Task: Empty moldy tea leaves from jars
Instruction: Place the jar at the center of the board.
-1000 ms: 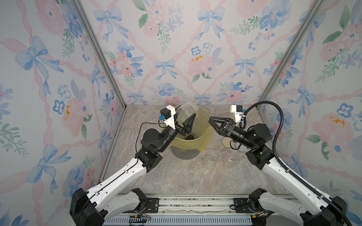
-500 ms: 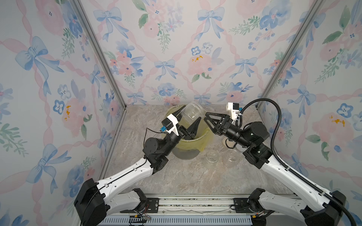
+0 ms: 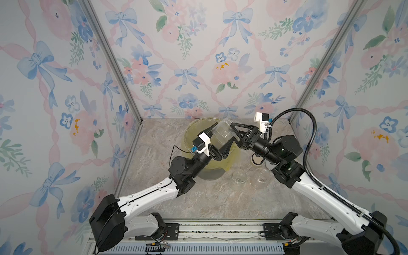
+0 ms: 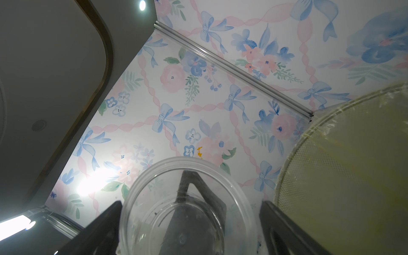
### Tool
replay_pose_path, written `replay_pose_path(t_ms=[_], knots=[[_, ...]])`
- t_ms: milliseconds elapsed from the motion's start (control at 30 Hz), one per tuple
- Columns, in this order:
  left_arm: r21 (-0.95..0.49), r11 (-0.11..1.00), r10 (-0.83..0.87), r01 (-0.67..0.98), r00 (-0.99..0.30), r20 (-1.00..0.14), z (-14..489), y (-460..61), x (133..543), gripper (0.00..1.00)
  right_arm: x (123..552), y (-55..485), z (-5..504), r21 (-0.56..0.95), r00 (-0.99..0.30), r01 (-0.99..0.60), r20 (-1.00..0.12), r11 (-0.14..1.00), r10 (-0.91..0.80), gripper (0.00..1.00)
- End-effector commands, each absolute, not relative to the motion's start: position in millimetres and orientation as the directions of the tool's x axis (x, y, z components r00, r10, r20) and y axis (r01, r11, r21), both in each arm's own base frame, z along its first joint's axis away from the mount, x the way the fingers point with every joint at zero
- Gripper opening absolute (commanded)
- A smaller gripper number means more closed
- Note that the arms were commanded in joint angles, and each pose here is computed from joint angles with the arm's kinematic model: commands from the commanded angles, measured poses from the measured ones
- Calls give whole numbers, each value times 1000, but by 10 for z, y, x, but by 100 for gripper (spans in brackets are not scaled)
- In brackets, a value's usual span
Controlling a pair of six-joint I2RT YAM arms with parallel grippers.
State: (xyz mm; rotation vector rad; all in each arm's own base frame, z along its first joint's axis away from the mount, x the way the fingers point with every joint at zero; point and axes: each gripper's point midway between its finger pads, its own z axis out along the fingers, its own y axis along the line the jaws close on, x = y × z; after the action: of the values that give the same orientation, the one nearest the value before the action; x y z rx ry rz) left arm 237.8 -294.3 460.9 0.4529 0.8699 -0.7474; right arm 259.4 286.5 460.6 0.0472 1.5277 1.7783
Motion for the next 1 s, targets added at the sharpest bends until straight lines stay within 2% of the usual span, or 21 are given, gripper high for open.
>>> replay_pose_path(t_ms=[0,300,467,667,867,967], knots=[[64,674,-432,736,463,-774,4804,-2888,2315,42,2551,2920,4843,828,-693,-560,-449,-28,564,96],[73,663,-436,745,465,-770,4812,-2902,2252,43,2629,3065,4932,829,-715,-556,-437,-64,545,100],[79,663,-431,745,466,-772,4823,-2915,2256,43,2610,3070,4925,827,-716,-558,-440,-67,542,92],[82,659,-426,748,461,-779,4814,-2951,2273,45,2577,2979,4868,821,-687,-571,-468,-15,556,82],[89,660,-410,746,456,-790,4787,-2979,2294,56,2546,2908,4865,811,-664,-585,-487,11,567,77],[109,659,-397,744,467,-790,4788,-2991,2279,69,2545,2900,4867,810,-663,-586,-490,15,567,76]])
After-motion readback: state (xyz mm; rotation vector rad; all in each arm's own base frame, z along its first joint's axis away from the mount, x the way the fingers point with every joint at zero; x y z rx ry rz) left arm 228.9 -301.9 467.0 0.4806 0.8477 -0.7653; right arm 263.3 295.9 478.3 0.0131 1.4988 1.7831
